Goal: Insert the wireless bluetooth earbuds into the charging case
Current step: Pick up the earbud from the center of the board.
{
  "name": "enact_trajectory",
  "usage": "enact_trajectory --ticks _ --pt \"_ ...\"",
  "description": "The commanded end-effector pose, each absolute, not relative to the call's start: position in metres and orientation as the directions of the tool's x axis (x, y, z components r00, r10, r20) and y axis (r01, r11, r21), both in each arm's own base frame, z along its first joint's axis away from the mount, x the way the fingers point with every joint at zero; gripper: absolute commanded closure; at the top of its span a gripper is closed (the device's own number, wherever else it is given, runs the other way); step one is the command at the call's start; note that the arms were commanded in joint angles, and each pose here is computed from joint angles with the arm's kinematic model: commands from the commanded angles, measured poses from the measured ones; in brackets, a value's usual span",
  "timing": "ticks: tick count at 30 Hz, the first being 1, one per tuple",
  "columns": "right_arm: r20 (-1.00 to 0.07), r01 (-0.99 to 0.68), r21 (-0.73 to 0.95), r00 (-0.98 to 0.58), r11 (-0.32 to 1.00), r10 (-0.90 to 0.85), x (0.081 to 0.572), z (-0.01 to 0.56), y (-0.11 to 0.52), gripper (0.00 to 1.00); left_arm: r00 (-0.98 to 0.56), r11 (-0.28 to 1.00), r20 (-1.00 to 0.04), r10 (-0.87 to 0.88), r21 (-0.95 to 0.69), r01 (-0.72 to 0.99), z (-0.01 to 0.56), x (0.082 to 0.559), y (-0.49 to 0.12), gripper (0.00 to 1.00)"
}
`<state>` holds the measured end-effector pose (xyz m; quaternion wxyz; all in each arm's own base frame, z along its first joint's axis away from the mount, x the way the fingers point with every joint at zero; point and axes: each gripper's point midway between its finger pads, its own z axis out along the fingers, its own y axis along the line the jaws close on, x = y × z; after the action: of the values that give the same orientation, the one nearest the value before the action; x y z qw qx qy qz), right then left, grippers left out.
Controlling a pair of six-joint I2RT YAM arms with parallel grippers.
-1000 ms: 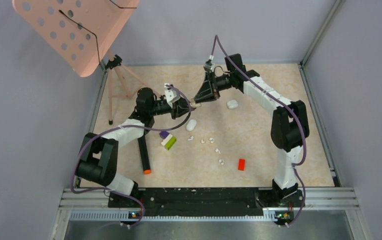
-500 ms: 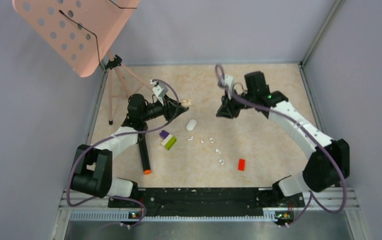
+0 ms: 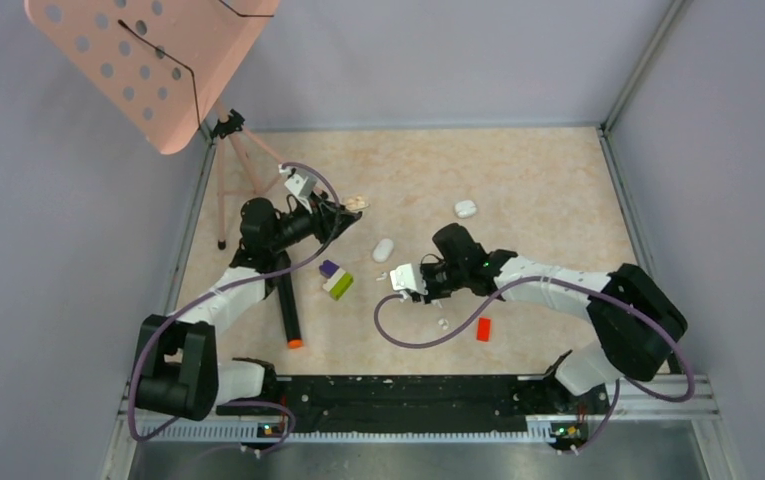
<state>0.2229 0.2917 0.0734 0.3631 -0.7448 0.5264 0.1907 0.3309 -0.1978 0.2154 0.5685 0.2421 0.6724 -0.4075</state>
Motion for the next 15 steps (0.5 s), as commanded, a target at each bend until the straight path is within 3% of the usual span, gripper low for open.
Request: enact_trajectory --ticks 1,15 --pt "-0.630 -0.840 -0.485 0.529 -0.243 -0.569 0.242 0.078 0.319 0.72 -0.204 0.579 -0.963 -0.177 -0.270 0.769 0.230 0.331 -0.186 1.00" --pt "-0.577 -0.820 -0.483 0.561 -0.307 -0.594 0.260 0.056 0.334 0.65 -0.178 0.612 -0.966 -0.188 -0.257 0.748 0.234 0.337 -0.177 1.00"
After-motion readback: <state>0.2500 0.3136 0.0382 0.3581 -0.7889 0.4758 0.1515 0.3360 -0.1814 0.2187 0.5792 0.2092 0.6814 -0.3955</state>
